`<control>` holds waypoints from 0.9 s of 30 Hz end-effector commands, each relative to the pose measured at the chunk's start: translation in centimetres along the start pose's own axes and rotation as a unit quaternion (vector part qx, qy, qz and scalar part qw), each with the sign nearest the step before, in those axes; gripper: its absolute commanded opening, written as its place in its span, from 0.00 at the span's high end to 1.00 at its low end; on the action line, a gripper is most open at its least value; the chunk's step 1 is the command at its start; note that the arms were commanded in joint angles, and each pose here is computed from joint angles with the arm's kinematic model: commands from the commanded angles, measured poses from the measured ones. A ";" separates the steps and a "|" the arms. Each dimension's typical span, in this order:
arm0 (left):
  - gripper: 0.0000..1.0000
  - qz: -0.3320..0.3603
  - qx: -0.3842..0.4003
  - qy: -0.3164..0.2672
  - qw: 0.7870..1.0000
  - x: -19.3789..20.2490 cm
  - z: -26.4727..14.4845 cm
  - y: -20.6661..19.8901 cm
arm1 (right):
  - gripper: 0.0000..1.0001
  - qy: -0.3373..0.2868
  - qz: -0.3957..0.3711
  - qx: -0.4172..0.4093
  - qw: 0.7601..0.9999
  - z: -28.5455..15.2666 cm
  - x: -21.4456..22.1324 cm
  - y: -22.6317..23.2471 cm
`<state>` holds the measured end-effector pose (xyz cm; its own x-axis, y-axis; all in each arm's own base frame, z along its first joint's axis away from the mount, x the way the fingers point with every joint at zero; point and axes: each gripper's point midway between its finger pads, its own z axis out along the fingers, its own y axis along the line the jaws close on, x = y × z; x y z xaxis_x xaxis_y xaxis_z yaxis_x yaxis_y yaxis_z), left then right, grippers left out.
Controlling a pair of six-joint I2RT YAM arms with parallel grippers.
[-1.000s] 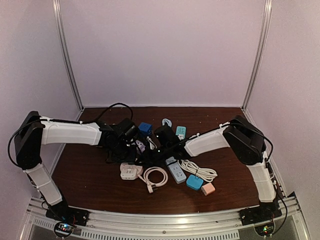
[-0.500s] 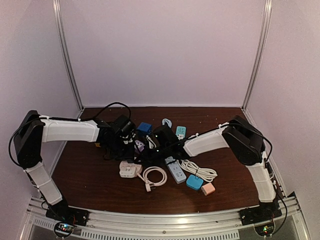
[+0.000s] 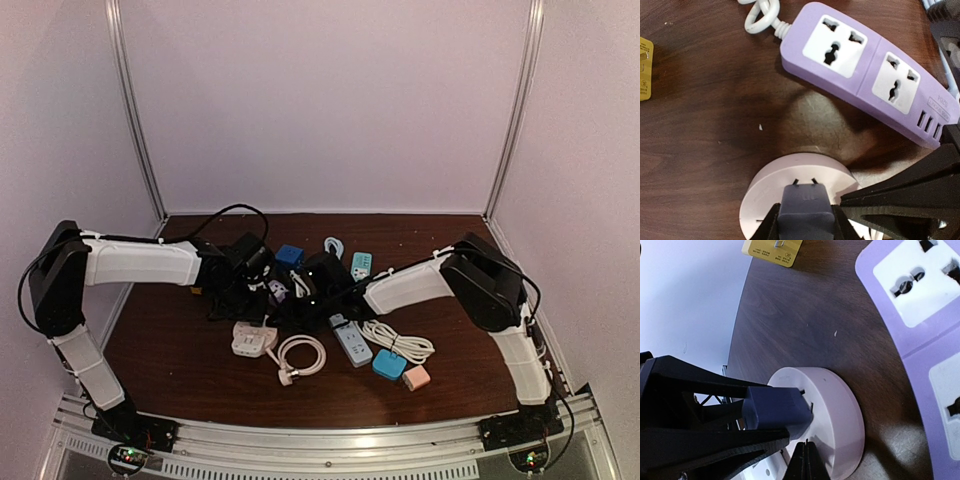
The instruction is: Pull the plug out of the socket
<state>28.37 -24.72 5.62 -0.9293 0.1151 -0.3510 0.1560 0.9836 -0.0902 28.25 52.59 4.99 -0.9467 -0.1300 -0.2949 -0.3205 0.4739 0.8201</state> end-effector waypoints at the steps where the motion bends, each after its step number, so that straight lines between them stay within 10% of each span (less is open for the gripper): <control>1: 0.88 0.012 -0.011 -0.038 0.999 -2.3 -1.0 0.0 | 1.00 0.055 0.051 0.131 0.988 1.1 5.0 -9.2; 13: 0.89 0.044 -0.039 -0.062 0.996 -2.7 -1.5 -1.0 | 1.00 0.061 0.049 0.134 0.988 1.7 5.2 -9.3; 27: 0.90 -0.062 0.146 0.021 0.987 -1.3 0.6 -0.7 | 1.00 0.062 0.047 0.149 0.986 1.5 5.4 -9.9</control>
<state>29.20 -24.02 5.51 -0.9484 0.0707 -0.3091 0.1403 0.9678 -0.2090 29.05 53.29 5.14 -0.9359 -0.1249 -0.3294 -0.3479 0.4756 0.8079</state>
